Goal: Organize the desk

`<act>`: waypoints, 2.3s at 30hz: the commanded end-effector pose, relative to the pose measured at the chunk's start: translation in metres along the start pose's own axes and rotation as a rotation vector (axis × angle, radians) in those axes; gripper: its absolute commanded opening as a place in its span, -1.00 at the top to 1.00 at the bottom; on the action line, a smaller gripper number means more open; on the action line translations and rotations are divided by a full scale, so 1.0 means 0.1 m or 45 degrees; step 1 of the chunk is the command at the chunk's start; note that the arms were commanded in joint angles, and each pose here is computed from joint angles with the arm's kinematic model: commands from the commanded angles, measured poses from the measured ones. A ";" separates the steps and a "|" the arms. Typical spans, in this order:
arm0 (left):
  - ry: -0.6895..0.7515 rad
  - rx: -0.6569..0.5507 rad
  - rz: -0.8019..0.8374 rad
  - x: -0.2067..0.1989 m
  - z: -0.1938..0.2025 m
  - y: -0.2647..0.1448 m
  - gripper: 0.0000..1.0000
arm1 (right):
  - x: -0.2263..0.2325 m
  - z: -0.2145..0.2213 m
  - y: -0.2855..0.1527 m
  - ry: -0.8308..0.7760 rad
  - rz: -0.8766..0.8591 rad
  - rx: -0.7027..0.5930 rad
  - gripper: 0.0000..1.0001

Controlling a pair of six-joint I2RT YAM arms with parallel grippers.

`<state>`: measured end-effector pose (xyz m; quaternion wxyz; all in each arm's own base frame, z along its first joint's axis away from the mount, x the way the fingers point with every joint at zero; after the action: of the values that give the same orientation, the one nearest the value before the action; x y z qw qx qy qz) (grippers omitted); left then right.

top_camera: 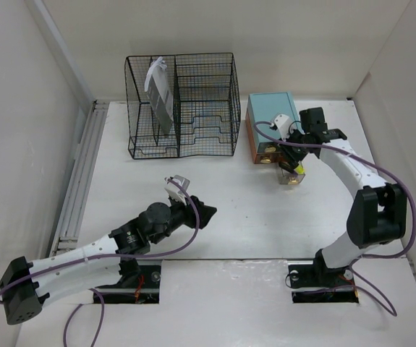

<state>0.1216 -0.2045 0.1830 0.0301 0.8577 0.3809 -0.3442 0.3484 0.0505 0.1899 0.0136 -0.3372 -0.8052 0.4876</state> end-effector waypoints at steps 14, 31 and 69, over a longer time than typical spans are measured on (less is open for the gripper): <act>-0.019 -0.064 0.086 -0.15 -0.13 -0.02 -0.06 | 0.07 -0.14 -0.31 -0.050 -0.057 -0.120 0.86; -0.018 -0.056 0.095 -0.15 -0.12 -0.01 -0.06 | 0.46 0.13 -0.33 -0.136 -0.299 -0.063 1.00; -0.041 -0.096 0.116 -0.14 -0.14 -0.06 -0.13 | 0.43 0.20 -0.54 0.142 -0.269 -0.260 1.00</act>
<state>0.1190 -0.2029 0.1935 0.0530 0.8613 0.3680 -0.3462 0.2920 0.0335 0.1977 -0.0016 -0.3033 -0.8398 0.4502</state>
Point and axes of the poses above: each gripper's point midway between its finger pads, its own y axis out along the fingers, its own x axis along the line the jaws close on, z = x × y, the point moved 7 cm from there along -y, back along the fingers, and after that the axes turned 9 degrees about -y, right-handed, at the moved point
